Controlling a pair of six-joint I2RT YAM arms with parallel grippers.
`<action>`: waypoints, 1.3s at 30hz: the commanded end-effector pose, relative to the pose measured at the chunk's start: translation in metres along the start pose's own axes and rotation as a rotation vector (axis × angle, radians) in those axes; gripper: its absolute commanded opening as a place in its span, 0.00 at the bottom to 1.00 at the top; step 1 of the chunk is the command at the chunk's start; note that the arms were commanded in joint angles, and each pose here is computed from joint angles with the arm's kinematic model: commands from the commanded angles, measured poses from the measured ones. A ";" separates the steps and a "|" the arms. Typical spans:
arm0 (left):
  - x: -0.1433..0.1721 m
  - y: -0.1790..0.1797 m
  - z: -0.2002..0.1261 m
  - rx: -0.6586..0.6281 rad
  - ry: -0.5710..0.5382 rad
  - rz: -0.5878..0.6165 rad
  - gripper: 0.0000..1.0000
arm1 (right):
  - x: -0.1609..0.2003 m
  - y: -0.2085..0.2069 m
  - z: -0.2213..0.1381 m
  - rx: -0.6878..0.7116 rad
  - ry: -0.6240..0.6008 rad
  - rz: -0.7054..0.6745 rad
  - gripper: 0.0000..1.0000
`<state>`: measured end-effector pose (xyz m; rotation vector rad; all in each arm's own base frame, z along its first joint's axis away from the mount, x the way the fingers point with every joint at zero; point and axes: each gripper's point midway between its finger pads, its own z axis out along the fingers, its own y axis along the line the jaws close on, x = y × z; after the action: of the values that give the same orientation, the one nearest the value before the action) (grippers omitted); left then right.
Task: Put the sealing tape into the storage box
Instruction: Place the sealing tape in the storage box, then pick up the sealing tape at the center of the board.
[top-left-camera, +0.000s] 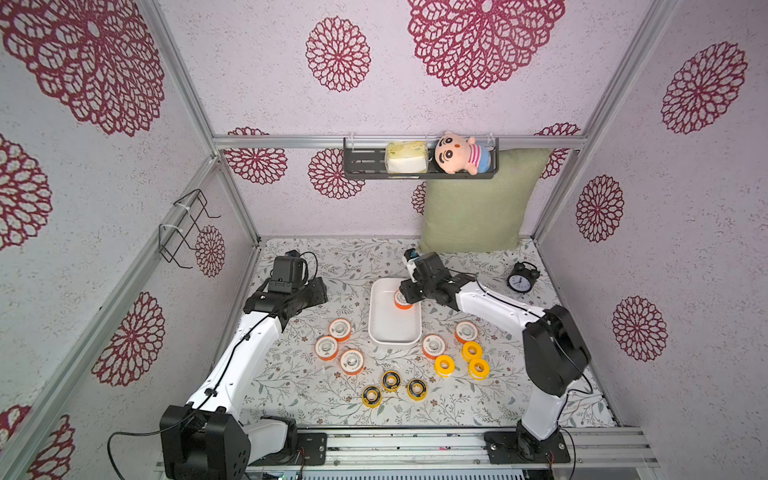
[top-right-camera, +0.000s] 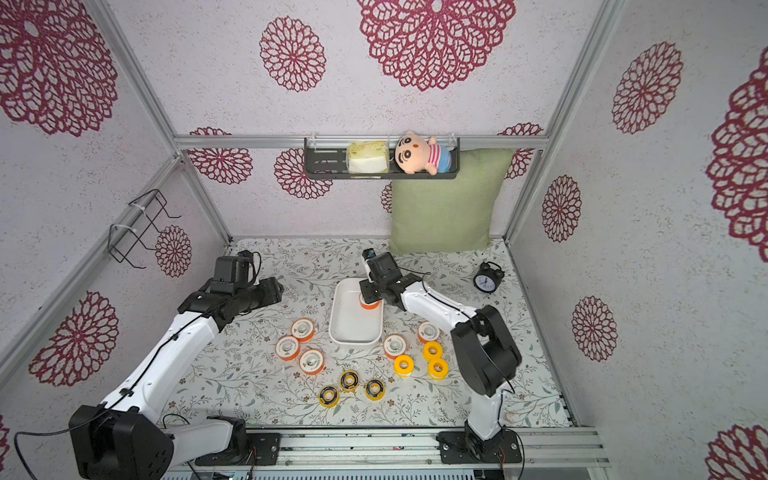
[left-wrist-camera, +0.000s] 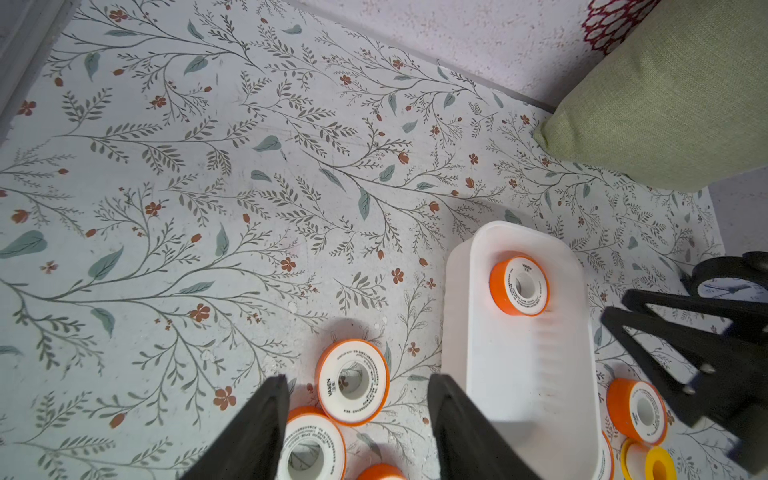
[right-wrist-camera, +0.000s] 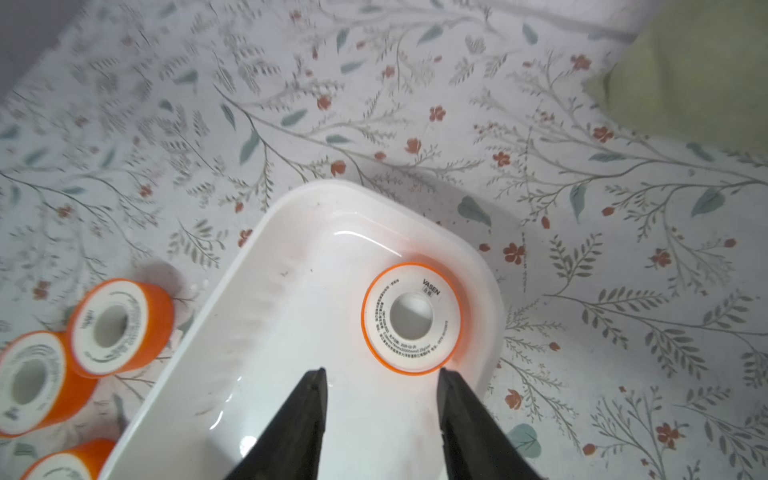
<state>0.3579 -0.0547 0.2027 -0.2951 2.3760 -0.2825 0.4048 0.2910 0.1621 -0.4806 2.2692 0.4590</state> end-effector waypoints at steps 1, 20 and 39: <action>0.004 0.006 -0.003 -0.027 0.002 -0.005 0.61 | -0.034 -0.003 -0.034 -0.128 -0.194 0.097 0.50; 0.084 0.017 0.055 -0.110 0.228 0.006 0.60 | 0.018 -0.057 -0.077 -0.092 -0.239 0.237 0.51; 0.115 0.018 0.115 -0.174 0.402 0.105 0.52 | 0.025 -0.071 -0.082 -0.058 -0.246 0.263 0.51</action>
<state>0.3423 -0.0820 0.0424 -0.2332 2.8239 -0.0961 0.3715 0.1899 0.1656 -0.1593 2.1503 0.6656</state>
